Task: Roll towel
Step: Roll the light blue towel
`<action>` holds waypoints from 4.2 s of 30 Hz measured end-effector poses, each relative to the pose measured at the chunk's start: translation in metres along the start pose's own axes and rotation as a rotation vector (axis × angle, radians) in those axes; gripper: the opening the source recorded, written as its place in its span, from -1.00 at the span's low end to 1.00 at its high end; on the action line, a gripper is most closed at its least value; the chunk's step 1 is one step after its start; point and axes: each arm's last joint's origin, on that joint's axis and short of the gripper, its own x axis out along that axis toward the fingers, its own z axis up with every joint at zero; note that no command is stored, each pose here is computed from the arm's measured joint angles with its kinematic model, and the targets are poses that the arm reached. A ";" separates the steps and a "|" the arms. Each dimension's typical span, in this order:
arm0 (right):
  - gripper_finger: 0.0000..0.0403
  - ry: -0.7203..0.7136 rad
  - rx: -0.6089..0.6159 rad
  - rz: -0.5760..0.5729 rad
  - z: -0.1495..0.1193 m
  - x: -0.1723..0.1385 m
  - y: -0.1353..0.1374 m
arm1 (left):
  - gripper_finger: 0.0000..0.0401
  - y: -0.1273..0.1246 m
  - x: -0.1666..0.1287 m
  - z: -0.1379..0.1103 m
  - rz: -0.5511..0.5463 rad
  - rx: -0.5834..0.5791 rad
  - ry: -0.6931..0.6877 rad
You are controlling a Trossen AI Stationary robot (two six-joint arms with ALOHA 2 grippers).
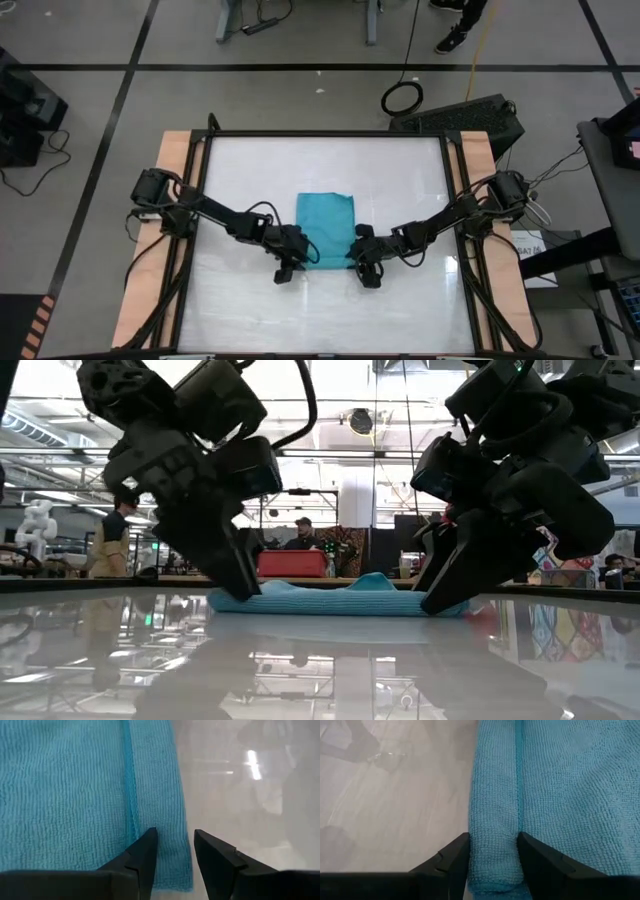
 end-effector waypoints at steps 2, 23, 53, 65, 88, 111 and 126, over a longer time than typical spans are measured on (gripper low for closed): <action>-0.20 0.001 0.000 -0.001 0.000 0.000 0.000 | -0.31 -0.002 0.000 -0.002 0.015 0.033 0.019; -0.20 -0.008 -0.028 0.006 0.003 -0.006 0.001 | -0.76 -0.014 0.000 -0.001 0.213 0.183 0.114; -0.04 -0.033 -0.422 -0.216 -0.004 -0.024 0.047 | -0.99 0.015 -0.008 0.020 -0.191 -0.124 0.010; -0.56 -0.007 -0.392 -0.147 0.001 -0.020 0.033 | -0.99 0.019 -0.009 0.023 -0.219 -0.148 -0.008; -0.99 0.057 0.362 0.267 0.023 -0.026 -0.022 | -0.99 0.018 -0.010 0.020 -0.235 -0.485 0.069; -0.98 0.165 0.684 0.279 0.016 -0.023 -0.070 | -0.95 0.032 -0.013 0.020 -0.146 -0.715 0.064; -0.92 0.146 0.659 0.250 0.013 -0.017 -0.084 | -0.94 0.034 -0.013 0.010 -0.053 -0.704 0.135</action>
